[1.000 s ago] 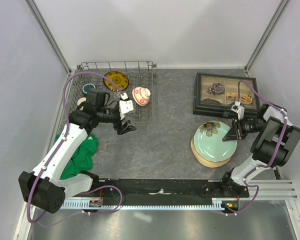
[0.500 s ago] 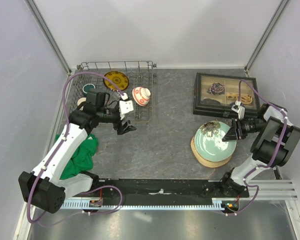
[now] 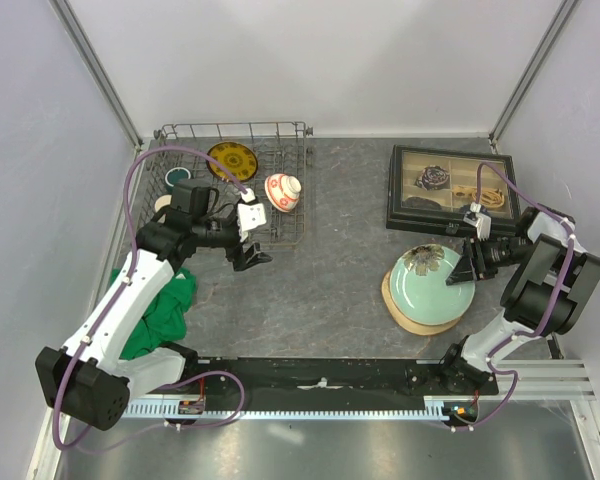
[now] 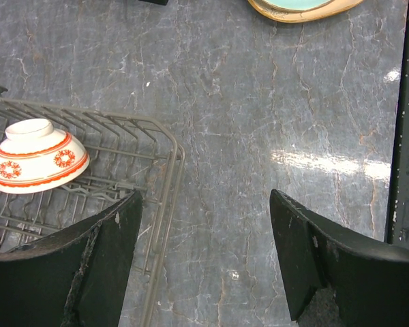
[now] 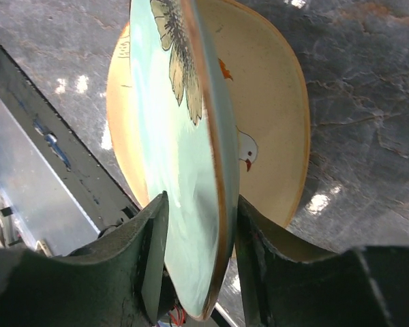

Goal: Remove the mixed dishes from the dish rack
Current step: Place the plate on the plate.

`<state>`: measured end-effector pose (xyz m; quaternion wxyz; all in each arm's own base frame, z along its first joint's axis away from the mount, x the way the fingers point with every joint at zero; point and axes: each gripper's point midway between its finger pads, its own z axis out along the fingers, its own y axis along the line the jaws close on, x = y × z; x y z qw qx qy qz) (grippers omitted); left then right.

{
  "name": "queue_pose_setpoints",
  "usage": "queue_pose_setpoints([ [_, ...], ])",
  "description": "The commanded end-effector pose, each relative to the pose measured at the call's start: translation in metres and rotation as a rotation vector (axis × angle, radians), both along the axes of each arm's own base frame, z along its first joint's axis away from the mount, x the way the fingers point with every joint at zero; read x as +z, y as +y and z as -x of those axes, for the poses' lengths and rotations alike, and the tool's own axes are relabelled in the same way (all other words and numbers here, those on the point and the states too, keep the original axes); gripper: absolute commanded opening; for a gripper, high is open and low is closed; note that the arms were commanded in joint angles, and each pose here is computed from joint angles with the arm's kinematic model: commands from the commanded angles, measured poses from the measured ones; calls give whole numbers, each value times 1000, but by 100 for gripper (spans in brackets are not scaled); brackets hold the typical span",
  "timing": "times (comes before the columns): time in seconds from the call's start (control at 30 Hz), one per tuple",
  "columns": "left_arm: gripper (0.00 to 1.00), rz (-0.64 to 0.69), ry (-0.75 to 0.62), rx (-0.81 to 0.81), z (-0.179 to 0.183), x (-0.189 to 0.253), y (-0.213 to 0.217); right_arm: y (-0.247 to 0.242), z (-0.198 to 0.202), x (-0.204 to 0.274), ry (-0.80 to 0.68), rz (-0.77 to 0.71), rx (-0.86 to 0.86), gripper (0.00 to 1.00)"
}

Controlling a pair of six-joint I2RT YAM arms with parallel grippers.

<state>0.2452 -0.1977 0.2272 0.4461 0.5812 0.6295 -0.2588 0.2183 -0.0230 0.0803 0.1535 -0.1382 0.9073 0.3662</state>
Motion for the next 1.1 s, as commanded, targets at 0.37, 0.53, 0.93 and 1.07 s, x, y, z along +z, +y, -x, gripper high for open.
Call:
queue_pose_setpoints([
  [0.37, 82, -6, -62, -20, 1, 1, 1, -12, -7, -2, -27, 83, -39, 55],
  [0.53, 82, -3, -52, -23, 2, -1, 1, -13, -8, -10, -13, 80, -28, 56],
  [0.93, 82, -2, -36, -24, 0, -5, -1, -15, -9, -29, 16, 57, -6, 56],
  [1.07, 82, -3, -34, -24, 0, -5, -1, -16, -9, -35, 28, 56, -4, 57],
])
